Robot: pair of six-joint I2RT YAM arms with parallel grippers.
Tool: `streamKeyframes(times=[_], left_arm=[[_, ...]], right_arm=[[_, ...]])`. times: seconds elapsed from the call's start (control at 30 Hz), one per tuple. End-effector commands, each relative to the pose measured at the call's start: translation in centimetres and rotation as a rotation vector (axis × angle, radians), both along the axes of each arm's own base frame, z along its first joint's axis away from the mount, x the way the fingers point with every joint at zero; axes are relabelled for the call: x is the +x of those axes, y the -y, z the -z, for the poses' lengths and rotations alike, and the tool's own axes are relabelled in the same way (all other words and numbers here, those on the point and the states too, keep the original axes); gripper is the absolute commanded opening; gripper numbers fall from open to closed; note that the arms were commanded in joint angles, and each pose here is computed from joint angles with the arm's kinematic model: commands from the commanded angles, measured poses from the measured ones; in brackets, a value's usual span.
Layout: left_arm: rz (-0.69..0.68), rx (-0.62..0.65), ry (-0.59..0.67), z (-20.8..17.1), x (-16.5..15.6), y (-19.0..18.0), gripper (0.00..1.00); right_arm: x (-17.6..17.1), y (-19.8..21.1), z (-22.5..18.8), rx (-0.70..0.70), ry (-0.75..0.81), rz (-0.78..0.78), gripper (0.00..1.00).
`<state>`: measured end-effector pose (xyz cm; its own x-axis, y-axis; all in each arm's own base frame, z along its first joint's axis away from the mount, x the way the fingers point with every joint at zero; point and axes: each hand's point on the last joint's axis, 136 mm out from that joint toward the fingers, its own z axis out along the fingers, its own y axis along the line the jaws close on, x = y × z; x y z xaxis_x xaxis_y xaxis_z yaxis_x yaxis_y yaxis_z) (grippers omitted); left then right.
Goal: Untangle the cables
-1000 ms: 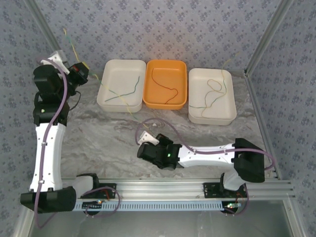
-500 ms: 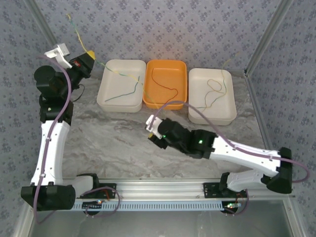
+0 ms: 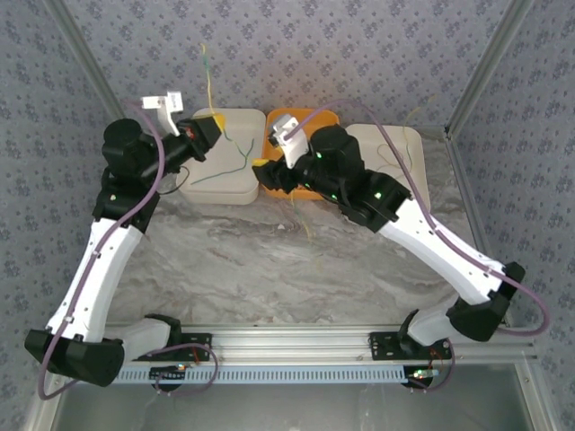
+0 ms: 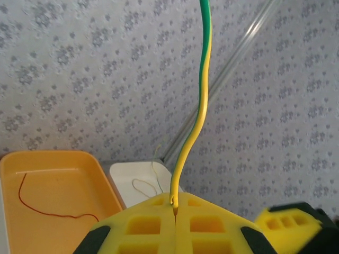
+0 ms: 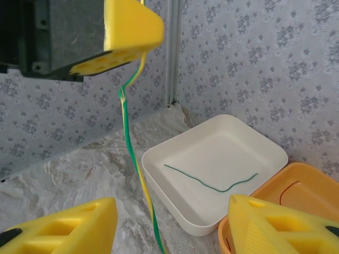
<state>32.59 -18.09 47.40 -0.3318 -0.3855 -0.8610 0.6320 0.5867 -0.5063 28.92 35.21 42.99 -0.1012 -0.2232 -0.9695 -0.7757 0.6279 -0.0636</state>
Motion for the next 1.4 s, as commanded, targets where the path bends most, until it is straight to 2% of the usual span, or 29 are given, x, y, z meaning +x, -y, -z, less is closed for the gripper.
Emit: streamKeyframes(times=[0.0,0.2,0.3,0.37,0.47,0.53,0.6,0.63,0.67,0.73,0.77,0.8,0.87,0.93,1.0,1.1,1.17,1.27,1.37], left_arm=[[0.001,0.037,0.052,-0.8,-0.7,0.7,0.0],[0.025,0.071,0.051,-0.2,-0.9,2.4,0.0],[0.045,0.074,0.045,0.1,-0.9,3.2,0.0],[0.053,0.077,0.044,0.2,-0.9,3.7,0.0],[0.06,0.076,0.043,0.3,-1.1,4.1,0.0],[0.064,0.073,0.043,0.2,-1.2,4.3,0.0],[0.054,0.063,0.041,-0.1,-1.2,4.2,0.0],[0.038,0.053,0.038,-0.4,-1.2,4.0,0.07],[0.016,0.039,0.032,-0.6,-1.3,3.6,0.27],[-0.043,0.003,0.016,-1.3,-1.6,2.3,0.79],[-0.068,-0.018,0.005,-1.3,-1.9,1.7,0.92],[-0.085,-0.032,-0.008,-1.2,-2.2,1.2,0.97],[-0.091,-0.063,-0.054,0.0,-2.8,0.8,0.98],[-0.048,-0.094,-0.098,2.2,-3.5,1.6,0.91],[0.009,-0.108,-0.132,5.2,-4.2,3.5,0.83],[0.078,-0.032,-0.198,11.3,-5.3,8.0,0.78],[0.129,0.04,-0.239,15.2,-6.3,11.4,0.79],[0.163,0.168,-0.272,19.8,-7.3,15.7,0.86],[0.167,0.291,-0.261,23.0,-8.0,18.9,0.9]], right_arm=[[0.0,-1.7,0.3,-0.038,-0.004,-0.088,0.6],[0.1,-2.2,0.2,-0.018,-0.006,-0.117,0.6],[0.6,-2.2,0.2,-0.003,-0.02,-0.112,0.57],[0.8,-2.3,0.3,0.012,-0.032,-0.12,0.46],[1.5,-2.1,0.3,0.03,-0.05,-0.1,0.21],[1.9,-1.7,0.1,0.049,-0.062,-0.087,0.0],[2.4,-1.1,-0.1,0.078,-0.072,-0.072,0.0],[2.9,-0.6,-0.2,0.098,-0.08,-0.051,0.0],[3.6,0.2,-0.5,0.124,-0.09,-0.023,0.0],[4.9,1.9,-0.9,0.179,-0.114,0.021,0.0],[5.8,3.2,-1.3,0.221,-0.129,0.055,0.0],[6.5,4.1,-1.5,0.248,-0.139,0.075,0.0],[8.2,6.7,-2.2,0.322,-0.155,0.138,0.0],[9.7,9.0,-2.6,0.387,-0.173,0.199,0.0],[11.2,11.5,-2.7,0.443,-0.191,0.286,0.0],[13.4,15.1,-2.5,0.548,-0.244,0.392,0.0],[14.4,17.1,-2.1,0.592,-0.285,0.452,0.0],[15.1,19.3,-1.4,0.615,-0.315,0.529,0.0],[15.0,20.5,-0.7,0.609,-0.329,0.575,0.0]])
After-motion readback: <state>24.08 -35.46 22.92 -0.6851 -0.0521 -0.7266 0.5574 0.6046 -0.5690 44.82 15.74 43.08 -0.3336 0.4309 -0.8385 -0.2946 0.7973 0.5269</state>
